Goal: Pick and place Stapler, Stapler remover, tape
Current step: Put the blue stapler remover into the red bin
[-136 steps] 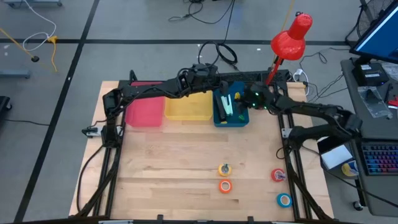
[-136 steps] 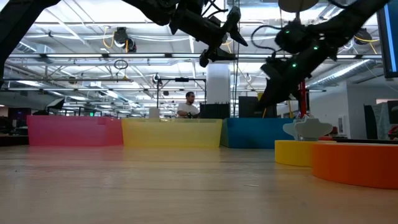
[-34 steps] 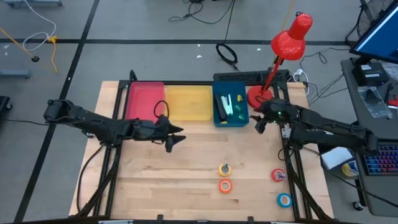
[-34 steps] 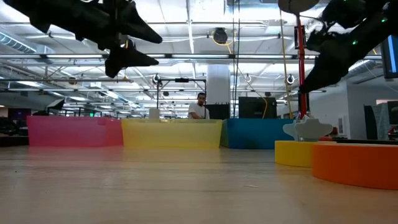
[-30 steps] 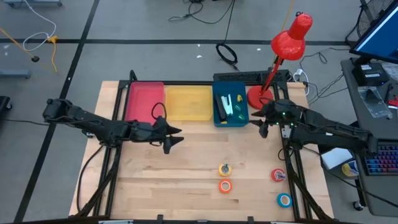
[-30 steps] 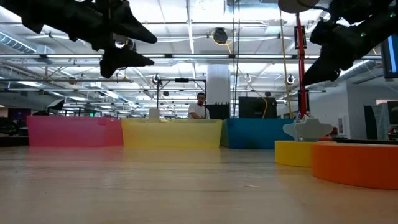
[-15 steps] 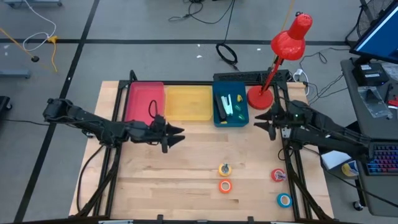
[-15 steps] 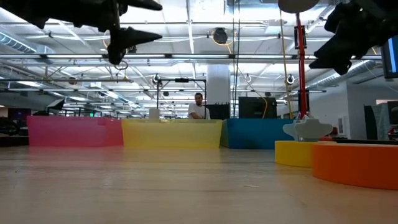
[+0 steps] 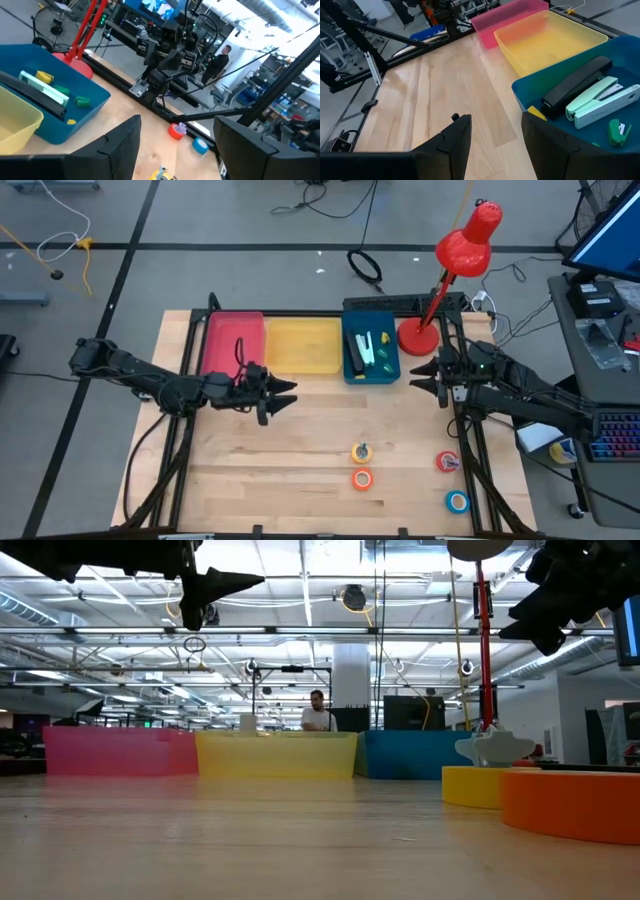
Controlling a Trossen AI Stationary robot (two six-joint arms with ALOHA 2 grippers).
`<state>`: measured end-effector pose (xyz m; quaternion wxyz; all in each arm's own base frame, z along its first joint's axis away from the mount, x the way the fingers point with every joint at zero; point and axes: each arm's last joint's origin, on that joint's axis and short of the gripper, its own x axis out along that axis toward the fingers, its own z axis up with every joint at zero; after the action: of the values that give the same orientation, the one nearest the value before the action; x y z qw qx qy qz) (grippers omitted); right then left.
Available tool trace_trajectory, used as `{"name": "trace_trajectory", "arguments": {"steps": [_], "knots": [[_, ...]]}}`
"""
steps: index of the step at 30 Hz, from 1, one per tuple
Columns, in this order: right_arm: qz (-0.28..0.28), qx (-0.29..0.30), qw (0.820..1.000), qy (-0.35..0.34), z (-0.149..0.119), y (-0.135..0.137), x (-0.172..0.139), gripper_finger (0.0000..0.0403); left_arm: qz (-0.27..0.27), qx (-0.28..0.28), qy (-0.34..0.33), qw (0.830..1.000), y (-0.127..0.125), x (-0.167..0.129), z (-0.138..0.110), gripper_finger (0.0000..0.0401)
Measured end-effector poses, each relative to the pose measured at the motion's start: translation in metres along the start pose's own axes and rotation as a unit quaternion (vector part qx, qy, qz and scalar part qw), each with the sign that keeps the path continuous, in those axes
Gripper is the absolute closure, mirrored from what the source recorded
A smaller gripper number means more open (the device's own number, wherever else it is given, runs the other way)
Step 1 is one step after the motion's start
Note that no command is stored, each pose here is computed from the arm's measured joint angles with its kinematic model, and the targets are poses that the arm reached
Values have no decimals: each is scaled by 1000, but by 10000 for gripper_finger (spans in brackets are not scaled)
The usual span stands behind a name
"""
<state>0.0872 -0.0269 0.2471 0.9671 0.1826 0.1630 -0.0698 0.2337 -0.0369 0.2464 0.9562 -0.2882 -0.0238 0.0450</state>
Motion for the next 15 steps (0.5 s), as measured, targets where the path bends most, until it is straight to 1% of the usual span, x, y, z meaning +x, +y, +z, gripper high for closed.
{"name": "trace_trajectory", "arguments": {"steps": [3,6,11,15], "knots": [[1,11,1000,-5,1,0,0,236,-6,-2,4,1000,-1,0,-1,153],[0,23,1000,-4,1,0,0,235,-9,12,7,1000,-4,1,0,153],[3,35,999,-15,1,1,-3,234,-2,53,22,998,-15,13,9,153],[16,53,997,-50,-10,-3,2,237,18,99,58,993,-31,28,21,153]]}}
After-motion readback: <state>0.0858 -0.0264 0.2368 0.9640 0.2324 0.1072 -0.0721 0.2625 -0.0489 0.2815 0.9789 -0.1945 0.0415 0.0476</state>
